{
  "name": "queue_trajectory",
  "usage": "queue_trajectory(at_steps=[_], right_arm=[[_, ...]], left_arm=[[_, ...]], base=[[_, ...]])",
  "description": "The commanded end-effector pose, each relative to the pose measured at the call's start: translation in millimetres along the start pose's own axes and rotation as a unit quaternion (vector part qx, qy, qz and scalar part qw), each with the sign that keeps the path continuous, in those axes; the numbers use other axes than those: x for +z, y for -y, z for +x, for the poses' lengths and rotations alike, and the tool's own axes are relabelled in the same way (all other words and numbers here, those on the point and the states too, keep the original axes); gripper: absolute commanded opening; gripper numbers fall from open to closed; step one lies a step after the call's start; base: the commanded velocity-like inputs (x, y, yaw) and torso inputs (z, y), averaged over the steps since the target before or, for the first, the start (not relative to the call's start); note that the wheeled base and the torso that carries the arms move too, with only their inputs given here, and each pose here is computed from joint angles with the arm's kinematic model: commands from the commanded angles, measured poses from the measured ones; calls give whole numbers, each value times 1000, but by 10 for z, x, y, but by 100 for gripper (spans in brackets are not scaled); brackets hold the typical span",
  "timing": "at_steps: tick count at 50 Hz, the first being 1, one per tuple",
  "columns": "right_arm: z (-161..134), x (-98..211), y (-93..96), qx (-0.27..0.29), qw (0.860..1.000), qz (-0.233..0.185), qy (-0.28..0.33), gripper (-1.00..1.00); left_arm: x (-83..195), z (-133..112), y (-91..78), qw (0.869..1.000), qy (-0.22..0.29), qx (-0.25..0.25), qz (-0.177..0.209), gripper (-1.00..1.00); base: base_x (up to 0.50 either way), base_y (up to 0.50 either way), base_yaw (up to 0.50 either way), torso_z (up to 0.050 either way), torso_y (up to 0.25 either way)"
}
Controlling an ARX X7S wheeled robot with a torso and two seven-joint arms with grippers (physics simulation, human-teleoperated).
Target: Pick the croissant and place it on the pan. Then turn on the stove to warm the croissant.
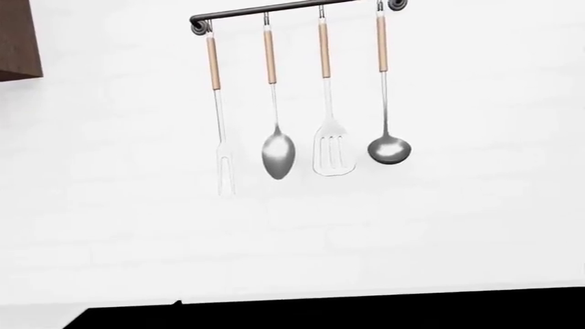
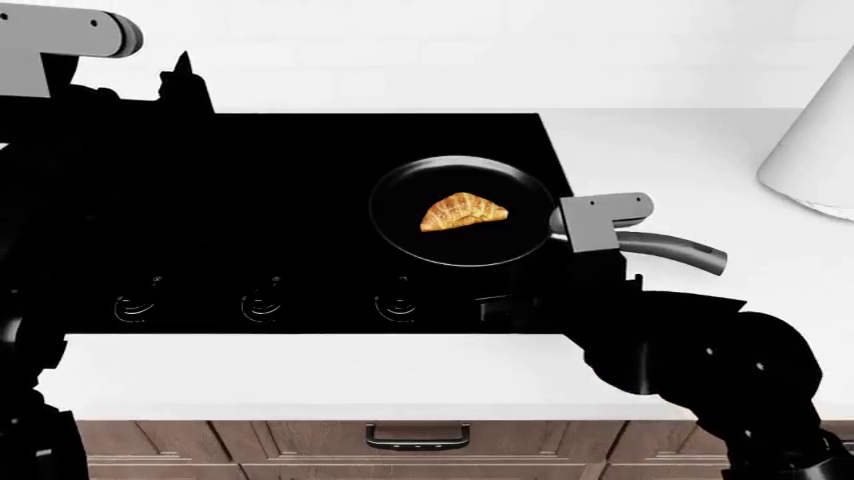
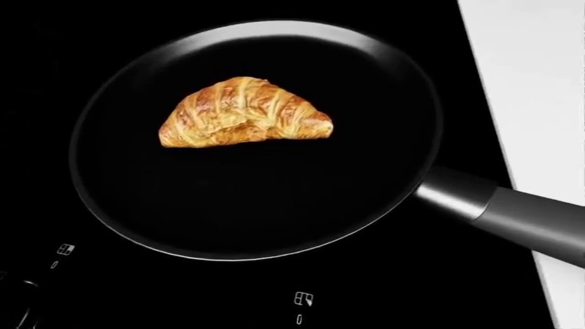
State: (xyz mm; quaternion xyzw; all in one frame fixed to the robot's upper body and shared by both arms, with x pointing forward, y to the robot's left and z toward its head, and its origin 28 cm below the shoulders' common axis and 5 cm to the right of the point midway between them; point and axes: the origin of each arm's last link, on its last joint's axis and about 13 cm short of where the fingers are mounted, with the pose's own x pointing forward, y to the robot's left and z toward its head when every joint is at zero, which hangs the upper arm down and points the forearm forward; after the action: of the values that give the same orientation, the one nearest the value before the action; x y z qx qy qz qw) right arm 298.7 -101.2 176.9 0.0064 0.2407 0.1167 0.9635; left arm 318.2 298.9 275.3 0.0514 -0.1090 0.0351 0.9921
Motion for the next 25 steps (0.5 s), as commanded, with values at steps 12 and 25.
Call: queue_trajectory(at_steps=[12,25], right_arm=[[4,-48,94,-33,999,-2,4,-100],[25,-41,231,-26,999,-29,9,-100]], left_arm=[[-3,7,20,1000,-1,-5,0,100],[-20,27,39,1000,-3,-9,-1,100]], base=[[1,0,0,0,0],[-1,-1,-2,0,0]])
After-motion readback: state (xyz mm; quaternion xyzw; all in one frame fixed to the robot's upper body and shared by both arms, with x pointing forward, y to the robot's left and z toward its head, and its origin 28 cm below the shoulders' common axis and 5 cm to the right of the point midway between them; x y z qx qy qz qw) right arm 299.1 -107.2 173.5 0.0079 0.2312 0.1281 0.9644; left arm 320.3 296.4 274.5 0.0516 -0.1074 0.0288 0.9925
